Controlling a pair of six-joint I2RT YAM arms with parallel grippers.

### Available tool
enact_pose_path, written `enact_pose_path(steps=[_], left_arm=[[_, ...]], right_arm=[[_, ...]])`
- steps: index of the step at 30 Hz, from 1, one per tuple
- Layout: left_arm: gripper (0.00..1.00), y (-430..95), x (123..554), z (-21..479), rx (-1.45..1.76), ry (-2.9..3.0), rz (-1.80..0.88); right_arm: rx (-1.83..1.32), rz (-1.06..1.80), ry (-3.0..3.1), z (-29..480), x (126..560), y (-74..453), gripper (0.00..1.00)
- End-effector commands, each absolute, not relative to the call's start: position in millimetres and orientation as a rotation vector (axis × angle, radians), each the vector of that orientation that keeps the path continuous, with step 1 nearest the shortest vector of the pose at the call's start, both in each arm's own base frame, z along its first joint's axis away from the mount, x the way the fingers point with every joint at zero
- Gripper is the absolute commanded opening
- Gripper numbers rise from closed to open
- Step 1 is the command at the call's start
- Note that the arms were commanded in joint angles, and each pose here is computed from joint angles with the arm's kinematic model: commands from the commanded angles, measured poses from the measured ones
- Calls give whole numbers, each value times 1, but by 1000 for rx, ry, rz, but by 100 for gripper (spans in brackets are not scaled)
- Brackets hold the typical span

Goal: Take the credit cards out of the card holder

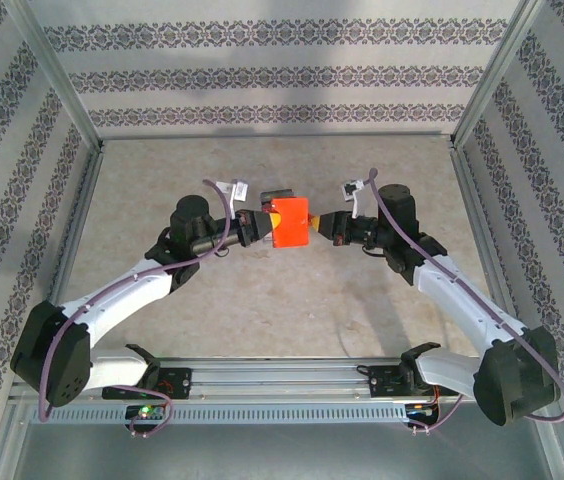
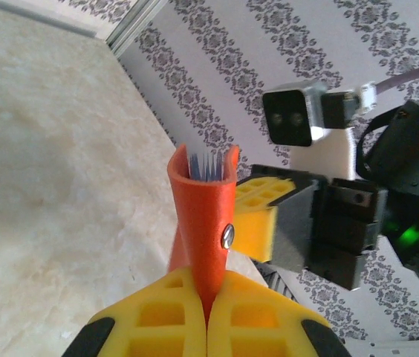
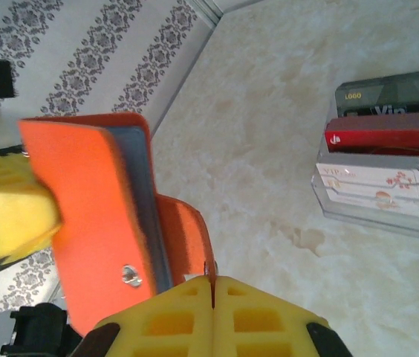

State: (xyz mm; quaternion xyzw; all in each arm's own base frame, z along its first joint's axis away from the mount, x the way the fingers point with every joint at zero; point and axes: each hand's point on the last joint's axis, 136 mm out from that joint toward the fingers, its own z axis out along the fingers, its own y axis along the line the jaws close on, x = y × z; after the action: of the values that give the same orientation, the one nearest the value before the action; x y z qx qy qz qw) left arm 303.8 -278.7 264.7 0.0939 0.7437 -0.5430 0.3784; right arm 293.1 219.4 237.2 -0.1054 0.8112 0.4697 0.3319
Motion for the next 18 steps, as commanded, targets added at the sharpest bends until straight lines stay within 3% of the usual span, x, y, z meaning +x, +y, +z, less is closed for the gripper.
enact_pose_path(steps=[1,18], left_arm=[[0,-275,301,256,179,1900,-1428],[27,-278,286,133,28,2172,-1410]], right_arm=[[-300,1223,2132,233,284,217,0],[-265,1254,2413,136,242,242,0]])
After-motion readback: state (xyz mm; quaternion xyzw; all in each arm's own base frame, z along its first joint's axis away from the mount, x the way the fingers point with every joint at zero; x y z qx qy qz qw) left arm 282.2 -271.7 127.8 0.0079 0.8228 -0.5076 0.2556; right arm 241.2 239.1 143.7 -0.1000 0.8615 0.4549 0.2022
